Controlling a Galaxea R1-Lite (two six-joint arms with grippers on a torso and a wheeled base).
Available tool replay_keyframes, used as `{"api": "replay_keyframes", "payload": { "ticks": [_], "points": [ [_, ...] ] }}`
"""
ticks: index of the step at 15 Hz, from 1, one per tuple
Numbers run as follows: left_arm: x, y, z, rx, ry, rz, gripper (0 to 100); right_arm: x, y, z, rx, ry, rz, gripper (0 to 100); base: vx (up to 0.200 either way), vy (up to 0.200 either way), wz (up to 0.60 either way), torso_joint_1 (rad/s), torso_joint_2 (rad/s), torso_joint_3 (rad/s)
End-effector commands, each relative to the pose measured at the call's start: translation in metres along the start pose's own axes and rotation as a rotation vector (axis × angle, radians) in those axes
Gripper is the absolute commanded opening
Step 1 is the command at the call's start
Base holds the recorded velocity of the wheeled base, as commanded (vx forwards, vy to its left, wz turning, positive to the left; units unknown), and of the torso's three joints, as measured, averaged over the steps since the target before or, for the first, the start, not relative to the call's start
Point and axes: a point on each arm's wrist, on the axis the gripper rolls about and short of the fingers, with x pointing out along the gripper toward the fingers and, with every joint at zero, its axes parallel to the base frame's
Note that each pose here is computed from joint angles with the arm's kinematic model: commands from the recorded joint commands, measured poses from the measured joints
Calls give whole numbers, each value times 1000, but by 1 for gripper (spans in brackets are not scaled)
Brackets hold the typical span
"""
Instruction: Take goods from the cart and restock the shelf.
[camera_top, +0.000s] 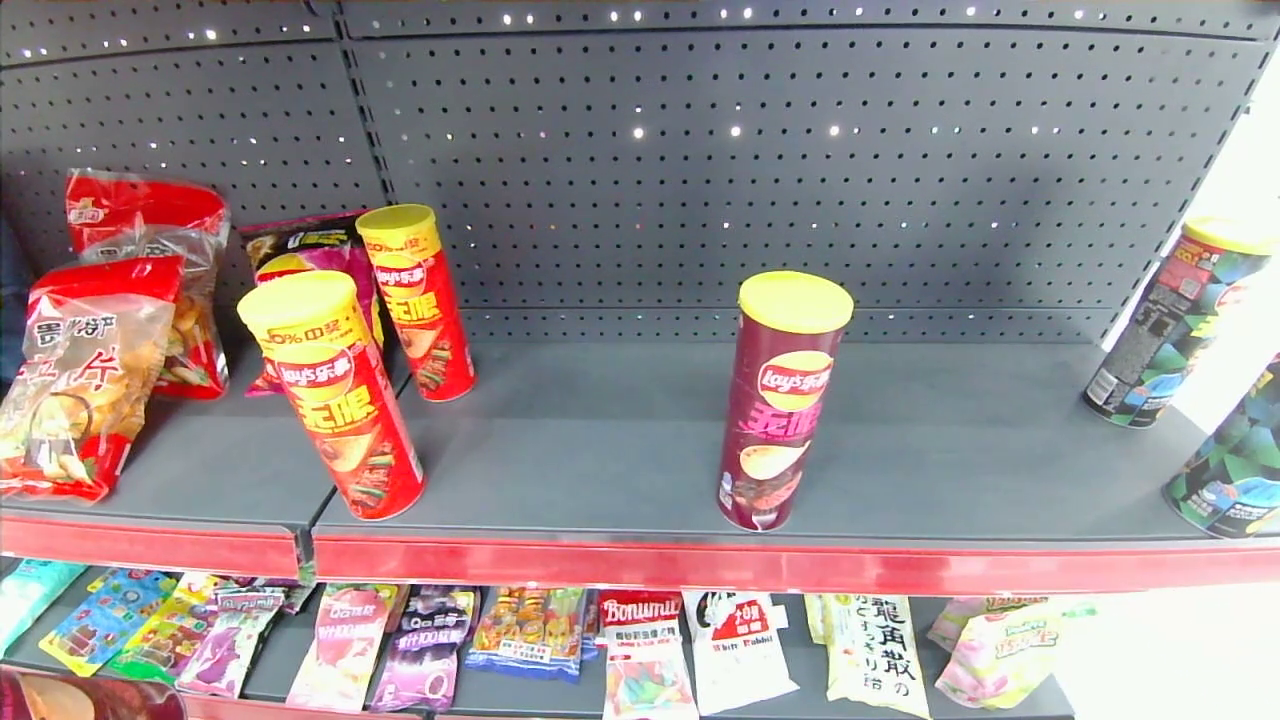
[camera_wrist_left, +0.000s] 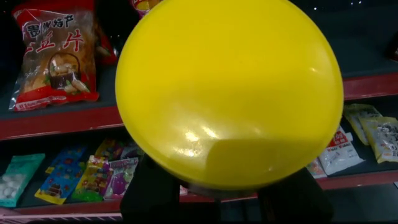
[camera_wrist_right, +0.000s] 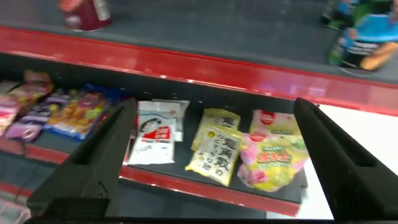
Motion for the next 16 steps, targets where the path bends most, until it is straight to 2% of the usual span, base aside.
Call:
{"api": "replay_keyframes", "payload": {
  "ticks": [1,5,7,10,14,16],
  "points": [
    [1,0,-2,0,10,-2,0,3,0,0,12,38,-95,100,0,0,0,0,0,0],
    [3,0,0,1,19,-7,0,0,4,-1,21,15,-276,100,0,0,0,0,0,0],
    [2,0,-2,1,16,-11,0,0,4,0,21,0,-243,100,0,0,0,0,0,0],
    [1,0,-1,2,3,-18,0,1,8,-1,22,1,-87,100,0,0,0,0,0,0],
    [0,-1,-3,2,1,-18,0,1,6,-1,26,11,-222,100,0,0,0,0,0,0],
    [0,-1,-2,2,-1,-25,0,1,7,-3,32,24,-166,100,0,0,0,0,0,0]
  ]
}}
